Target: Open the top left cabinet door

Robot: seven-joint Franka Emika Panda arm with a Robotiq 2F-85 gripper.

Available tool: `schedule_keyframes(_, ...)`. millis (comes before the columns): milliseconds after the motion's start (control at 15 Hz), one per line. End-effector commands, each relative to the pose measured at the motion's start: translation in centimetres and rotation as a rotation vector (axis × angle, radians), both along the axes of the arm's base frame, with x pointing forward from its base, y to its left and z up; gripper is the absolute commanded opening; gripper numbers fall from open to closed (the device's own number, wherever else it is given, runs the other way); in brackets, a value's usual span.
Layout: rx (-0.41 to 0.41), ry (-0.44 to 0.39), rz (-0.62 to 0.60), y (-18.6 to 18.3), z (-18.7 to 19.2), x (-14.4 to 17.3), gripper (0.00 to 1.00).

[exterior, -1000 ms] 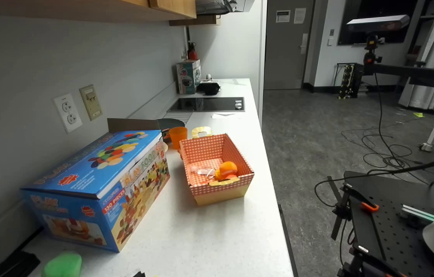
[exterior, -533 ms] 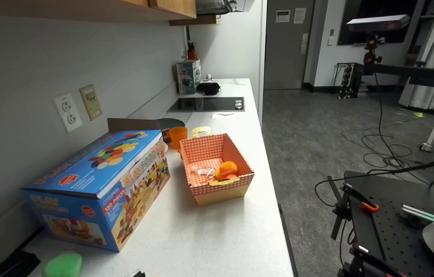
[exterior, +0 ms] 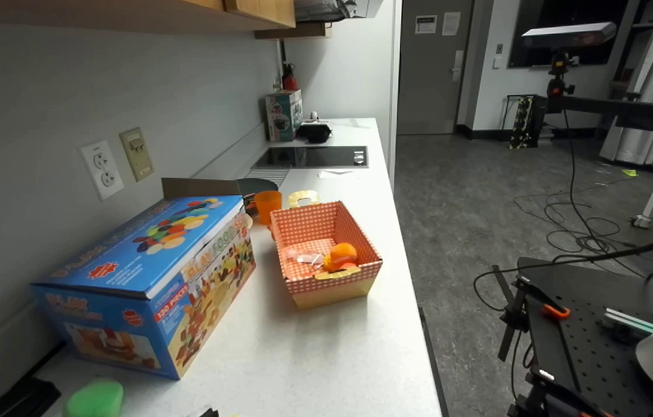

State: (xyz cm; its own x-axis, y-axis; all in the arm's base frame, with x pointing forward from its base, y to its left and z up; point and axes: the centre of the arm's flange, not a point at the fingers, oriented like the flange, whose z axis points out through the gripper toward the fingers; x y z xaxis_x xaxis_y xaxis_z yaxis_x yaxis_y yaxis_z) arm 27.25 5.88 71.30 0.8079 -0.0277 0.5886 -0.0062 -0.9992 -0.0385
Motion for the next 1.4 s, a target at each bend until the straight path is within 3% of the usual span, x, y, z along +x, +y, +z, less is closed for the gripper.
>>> schedule_keyframes(0, 0.072, 0.041, 0.082, 0.15, 1.35, 0.37, 1.00)
schedule_keyframes(333, 0.170, 0.099, 0.243, 0.25, 1.60, 0.30, 1.00)
schedule_keyframes(467, 0.156, 0.105, 0.279, 0.15, 1.64, 0.33, 1.00)
schedule_keyframes(1333, 0.250, 0.171, 0.517, 0.05, 1.89, 0.11, 1.00)
